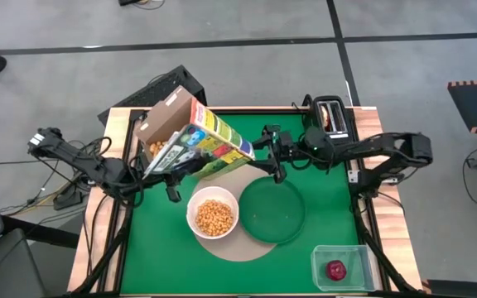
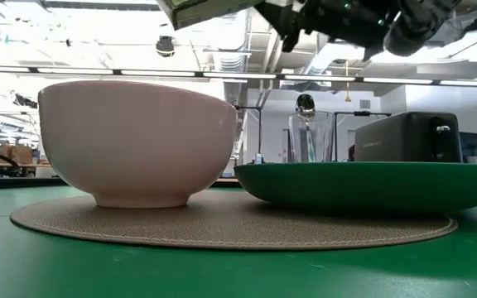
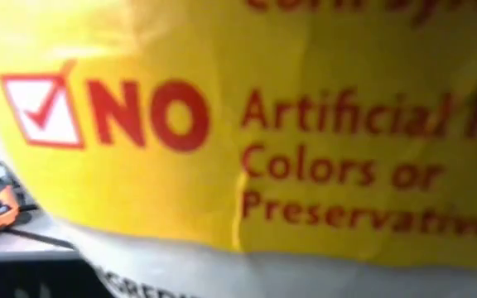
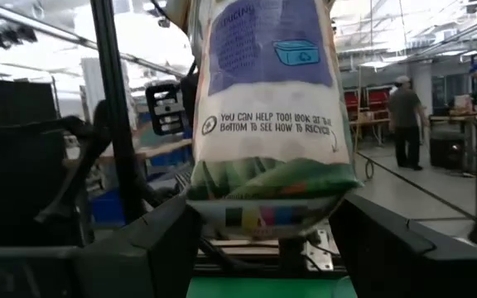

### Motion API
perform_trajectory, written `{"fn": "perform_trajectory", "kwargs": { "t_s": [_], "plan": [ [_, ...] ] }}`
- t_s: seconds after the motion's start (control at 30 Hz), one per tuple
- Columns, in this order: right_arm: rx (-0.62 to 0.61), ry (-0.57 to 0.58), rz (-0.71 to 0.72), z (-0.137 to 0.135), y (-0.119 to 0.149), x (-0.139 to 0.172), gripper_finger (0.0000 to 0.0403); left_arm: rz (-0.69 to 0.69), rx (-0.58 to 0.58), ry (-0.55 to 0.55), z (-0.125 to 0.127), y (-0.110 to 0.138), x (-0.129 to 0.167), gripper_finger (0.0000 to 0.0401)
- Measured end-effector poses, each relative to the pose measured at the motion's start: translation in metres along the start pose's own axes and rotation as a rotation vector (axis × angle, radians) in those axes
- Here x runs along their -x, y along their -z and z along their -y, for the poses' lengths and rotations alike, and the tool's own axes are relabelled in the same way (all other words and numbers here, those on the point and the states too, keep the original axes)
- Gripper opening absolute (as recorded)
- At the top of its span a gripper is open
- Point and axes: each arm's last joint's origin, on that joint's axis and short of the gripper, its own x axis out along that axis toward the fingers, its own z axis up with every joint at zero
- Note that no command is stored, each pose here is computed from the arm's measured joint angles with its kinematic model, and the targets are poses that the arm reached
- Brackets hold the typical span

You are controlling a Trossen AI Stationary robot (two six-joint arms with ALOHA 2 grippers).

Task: Arrange a breakfast setting
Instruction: Pour the cereal into the white bowl

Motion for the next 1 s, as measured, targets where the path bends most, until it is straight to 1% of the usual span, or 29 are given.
{"fn": "perform_trajectory", "kwargs": {
  "t_s": [0.17, 0.4, 0.5, 0.63, 0.7, 0.87, 0.93, 1.0],
  "plan": [
    [0.043, 0.036, -0.017, -0.002, -0.011, 0.006, 0.0276, 0.014, 0.012, 0.041, 0.001, -0.005, -0.001, 0.0148],
    [0.075, 0.056, -0.075, -0.005, -0.018, 0.013, 0.0276, -0.030, 0.018, 0.052, 0.000, -0.001, 0.000, 0.0148],
    [0.074, 0.070, -0.105, -0.005, -0.021, 0.017, 0.0276, -0.044, 0.008, 0.037, 0.000, 0.001, 0.000, 0.0148],
    [0.079, 0.089, -0.141, -0.008, -0.031, 0.025, 0.0276, -0.056, -0.031, -0.041, -0.004, 0.001, 0.002, 0.0148],
    [0.069, 0.083, -0.186, -0.012, -0.032, 0.029, 0.0276, -0.056, -0.039, -0.107, -0.008, -0.002, 0.004, 0.0148],
    [0.074, 0.004, -0.288, -0.032, -0.035, 0.038, 0.0276, -0.071, -0.073, -0.248, -0.019, -0.006, 0.009, 0.0148],
    [0.074, -0.040, -0.306, -0.043, -0.033, 0.040, 0.0276, -0.085, -0.084, -0.334, -0.024, -0.008, 0.012, 0.0148],
    [0.061, -0.090, -0.332, -0.054, -0.024, 0.044, 0.0276, -0.108, -0.098, -0.440, -0.031, -0.009, 0.014, 0.0148]
  ]
}}
